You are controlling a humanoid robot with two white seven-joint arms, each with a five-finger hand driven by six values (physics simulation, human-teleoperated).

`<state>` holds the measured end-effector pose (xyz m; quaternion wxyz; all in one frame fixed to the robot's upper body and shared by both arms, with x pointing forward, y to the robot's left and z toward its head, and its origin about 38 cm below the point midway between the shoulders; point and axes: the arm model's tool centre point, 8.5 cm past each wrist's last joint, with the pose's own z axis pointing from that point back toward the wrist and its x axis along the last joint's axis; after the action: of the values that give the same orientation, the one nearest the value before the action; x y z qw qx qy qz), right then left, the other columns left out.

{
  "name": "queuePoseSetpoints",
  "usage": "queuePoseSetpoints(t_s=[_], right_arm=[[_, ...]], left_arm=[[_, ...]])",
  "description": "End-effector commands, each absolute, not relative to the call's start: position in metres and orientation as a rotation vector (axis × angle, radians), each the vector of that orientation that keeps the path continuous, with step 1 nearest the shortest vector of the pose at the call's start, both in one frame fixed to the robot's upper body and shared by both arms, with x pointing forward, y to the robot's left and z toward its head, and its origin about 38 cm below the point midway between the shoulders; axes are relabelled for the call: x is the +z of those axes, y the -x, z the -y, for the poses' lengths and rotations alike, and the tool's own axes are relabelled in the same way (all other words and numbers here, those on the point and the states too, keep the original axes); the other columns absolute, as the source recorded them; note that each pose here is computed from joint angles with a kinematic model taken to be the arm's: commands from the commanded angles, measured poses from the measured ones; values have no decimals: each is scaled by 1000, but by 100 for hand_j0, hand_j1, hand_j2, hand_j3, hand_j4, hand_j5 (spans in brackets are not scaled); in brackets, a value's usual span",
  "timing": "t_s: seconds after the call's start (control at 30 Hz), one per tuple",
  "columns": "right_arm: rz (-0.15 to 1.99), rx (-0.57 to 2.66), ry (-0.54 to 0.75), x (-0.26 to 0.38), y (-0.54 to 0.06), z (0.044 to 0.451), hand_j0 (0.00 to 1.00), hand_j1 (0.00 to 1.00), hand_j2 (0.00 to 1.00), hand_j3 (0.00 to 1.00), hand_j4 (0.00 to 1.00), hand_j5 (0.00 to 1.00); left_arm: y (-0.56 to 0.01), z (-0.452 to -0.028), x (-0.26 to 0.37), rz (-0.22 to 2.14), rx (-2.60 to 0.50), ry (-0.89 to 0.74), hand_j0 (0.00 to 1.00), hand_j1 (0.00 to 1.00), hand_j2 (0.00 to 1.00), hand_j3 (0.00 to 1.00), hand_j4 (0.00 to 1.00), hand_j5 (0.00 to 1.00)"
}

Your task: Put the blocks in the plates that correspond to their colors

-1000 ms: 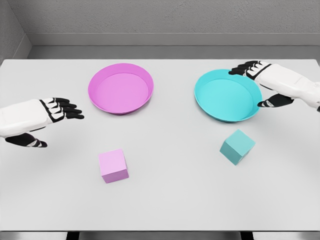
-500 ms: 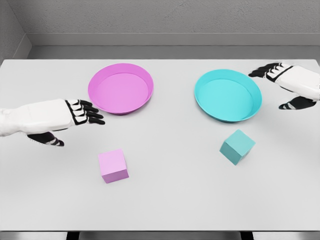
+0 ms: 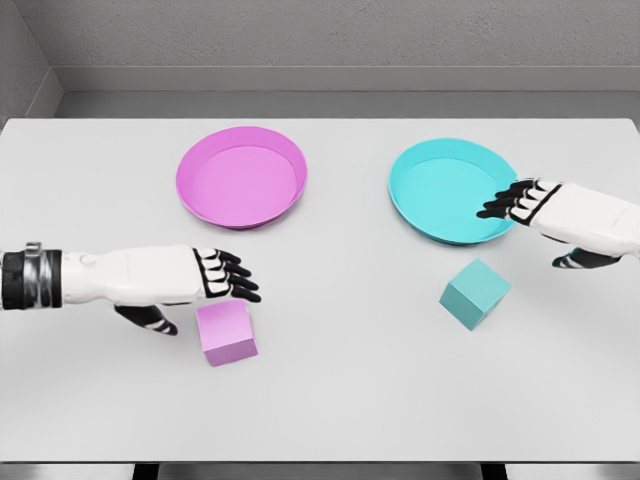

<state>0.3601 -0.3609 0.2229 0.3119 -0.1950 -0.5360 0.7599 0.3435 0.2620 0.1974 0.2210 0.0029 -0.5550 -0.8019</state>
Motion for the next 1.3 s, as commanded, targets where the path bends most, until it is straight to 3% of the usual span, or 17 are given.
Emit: queuePoseSetpoints(t_s=[0.0,1.27], right_arm=[[1419,2033,508,227,-357,354,100,100,100,100,100,100],[1333,2175,381,169,-341,311,100,100,100,100,100,100]], left_arm=[[-343,-257,196,1546,-2210,10,100,100,100,100,100,100],[-333,-232,170,1525,-2292,76,100,100,100,100,100,100]])
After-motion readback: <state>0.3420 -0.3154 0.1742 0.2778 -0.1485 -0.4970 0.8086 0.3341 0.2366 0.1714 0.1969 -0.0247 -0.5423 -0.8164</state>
